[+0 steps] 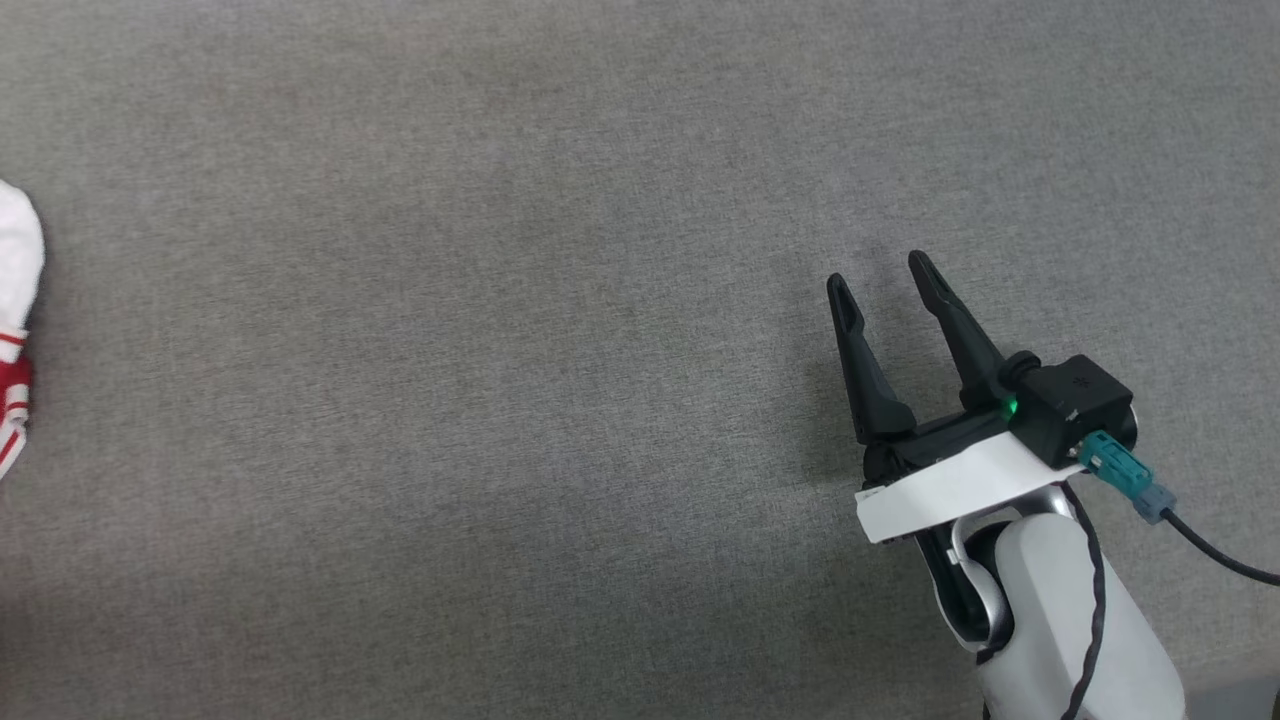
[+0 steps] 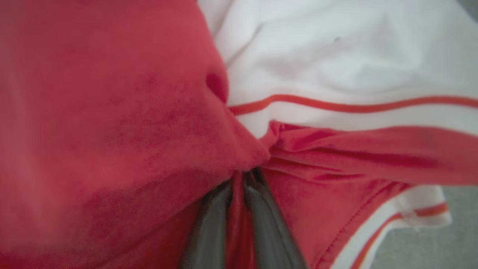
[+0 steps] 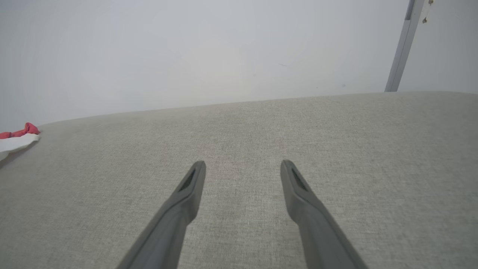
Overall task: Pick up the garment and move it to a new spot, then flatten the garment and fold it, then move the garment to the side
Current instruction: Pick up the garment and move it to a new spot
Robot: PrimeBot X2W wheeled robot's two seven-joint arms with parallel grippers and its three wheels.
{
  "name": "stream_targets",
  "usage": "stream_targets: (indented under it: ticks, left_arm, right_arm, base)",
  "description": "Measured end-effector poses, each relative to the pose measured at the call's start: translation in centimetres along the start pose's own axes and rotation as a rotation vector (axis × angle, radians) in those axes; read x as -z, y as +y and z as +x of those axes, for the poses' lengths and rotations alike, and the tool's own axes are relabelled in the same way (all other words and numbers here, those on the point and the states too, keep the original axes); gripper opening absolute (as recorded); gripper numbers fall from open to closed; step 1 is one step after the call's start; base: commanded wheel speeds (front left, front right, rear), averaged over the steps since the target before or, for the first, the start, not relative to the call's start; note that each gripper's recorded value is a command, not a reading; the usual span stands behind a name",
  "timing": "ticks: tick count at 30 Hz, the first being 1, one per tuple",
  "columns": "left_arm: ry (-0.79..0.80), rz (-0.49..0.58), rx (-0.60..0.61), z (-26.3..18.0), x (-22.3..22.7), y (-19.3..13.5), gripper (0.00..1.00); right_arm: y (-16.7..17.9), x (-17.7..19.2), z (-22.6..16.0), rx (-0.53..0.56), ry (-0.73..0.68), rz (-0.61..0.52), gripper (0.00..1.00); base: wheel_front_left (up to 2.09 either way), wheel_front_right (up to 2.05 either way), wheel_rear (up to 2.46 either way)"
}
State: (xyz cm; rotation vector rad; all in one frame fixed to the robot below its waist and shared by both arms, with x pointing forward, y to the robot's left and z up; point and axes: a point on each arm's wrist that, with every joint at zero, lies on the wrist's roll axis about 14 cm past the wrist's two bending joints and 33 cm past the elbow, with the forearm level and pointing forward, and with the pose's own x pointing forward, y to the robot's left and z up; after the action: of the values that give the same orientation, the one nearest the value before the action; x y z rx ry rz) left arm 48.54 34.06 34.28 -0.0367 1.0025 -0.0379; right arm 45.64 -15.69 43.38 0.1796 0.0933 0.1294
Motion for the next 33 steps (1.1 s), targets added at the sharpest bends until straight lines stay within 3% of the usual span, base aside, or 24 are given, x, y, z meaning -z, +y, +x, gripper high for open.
stream_targets:
  ticks: [5, 10, 13, 20, 27, 33]
  left_arm:
    - [-0.184, 0.053, 0.000, -0.9, -3.5, -0.7, 0.00]
    - [-0.389, 0.092, 0.118, -2.9, -8.8, -5.3, 0.00]
    - [-0.483, 0.184, 0.258, -4.6, -11.8, -10.8, 0.00]
    - [-0.530, 0.394, 0.585, -6.6, -13.6, -24.0, 0.00]
    - [-0.490, 0.601, 0.981, -9.9, -10.8, -38.9, 0.00]
    - [-0.441, 0.659, 1.274, -13.3, -7.8, -47.1, 0.00]
  right_arm:
    - [0.4, -0.5, 0.0, -0.009, -0.014, 0.008, 1.00]
    - [1.2, -1.4, 0.0, -0.028, -0.036, 0.020, 1.00]
    - [1.5, -2.2, -0.2, -0.032, -0.057, 0.038, 1.00]
    - [-0.7, -3.0, -1.6, 0.042, -0.079, 0.080, 1.00]
    - [-4.1, -3.5, -3.5, 0.153, -0.097, 0.126, 1.00]
    - [-7.0, -3.5, -5.7, 0.256, -0.097, 0.155, 1.00]
  base:
    - [0.00, 0.00, 0.00]
    - [0.00, 0.00, 0.00]
    - [0.00, 0.00, 0.00]
    - [0.00, 0.00, 0.00]
    - [0.00, 0.00, 0.00]
    - [0.00, 0.00, 0.00]
